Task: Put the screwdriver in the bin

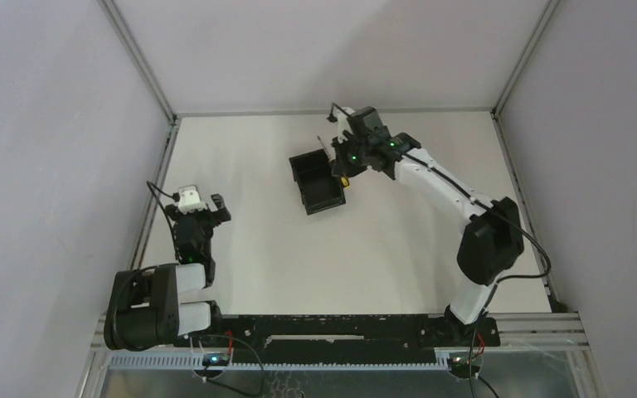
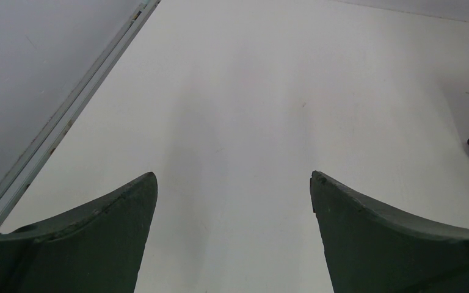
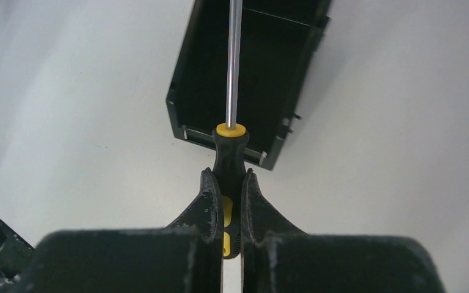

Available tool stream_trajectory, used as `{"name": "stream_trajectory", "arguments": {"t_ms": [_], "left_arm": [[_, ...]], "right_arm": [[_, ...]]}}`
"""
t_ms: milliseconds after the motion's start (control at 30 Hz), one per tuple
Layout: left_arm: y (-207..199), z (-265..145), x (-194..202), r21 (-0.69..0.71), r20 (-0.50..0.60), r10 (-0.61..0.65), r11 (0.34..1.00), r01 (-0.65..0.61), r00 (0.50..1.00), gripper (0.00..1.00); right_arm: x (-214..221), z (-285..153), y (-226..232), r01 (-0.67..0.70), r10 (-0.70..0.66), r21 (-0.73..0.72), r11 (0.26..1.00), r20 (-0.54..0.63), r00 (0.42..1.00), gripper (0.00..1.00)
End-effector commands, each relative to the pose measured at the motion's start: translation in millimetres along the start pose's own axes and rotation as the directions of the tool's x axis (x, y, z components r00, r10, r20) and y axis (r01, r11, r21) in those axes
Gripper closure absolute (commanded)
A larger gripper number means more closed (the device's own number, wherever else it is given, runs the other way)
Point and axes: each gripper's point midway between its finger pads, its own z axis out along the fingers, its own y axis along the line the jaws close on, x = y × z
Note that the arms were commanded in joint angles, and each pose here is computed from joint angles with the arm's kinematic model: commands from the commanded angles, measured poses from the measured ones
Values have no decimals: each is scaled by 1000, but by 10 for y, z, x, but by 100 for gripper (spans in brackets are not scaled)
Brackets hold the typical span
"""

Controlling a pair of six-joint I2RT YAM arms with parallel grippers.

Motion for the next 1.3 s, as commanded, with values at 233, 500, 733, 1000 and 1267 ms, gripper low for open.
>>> {"name": "stream_trajectory", "arguments": {"t_ms": [233, 500, 733, 1000, 1267], "left_arm": [[-13, 108, -344, -4, 97, 7, 1000, -7, 995, 0], [-18, 107, -340, -2, 96, 8, 1000, -8, 995, 0], [-19, 109, -347, -2, 98, 7, 1000, -7, 995, 0], [-19, 106, -341, -1, 96, 8, 1000, -7, 995, 0], [-15, 107, -340, -3, 95, 7, 1000, -7, 995, 0]], "right_arm": [[-92, 662, 352, 143, -148, -153, 978, -20, 989, 92], [-34, 991, 286, 127, -135, -127, 984, -61, 989, 86], [13, 1216, 118, 129, -131, -25, 991, -75, 989, 83], [152, 1403, 91, 134, -134, -9, 991, -116, 984, 74], [124, 1411, 93, 150, -149, -3, 989, -108, 983, 66]]}}
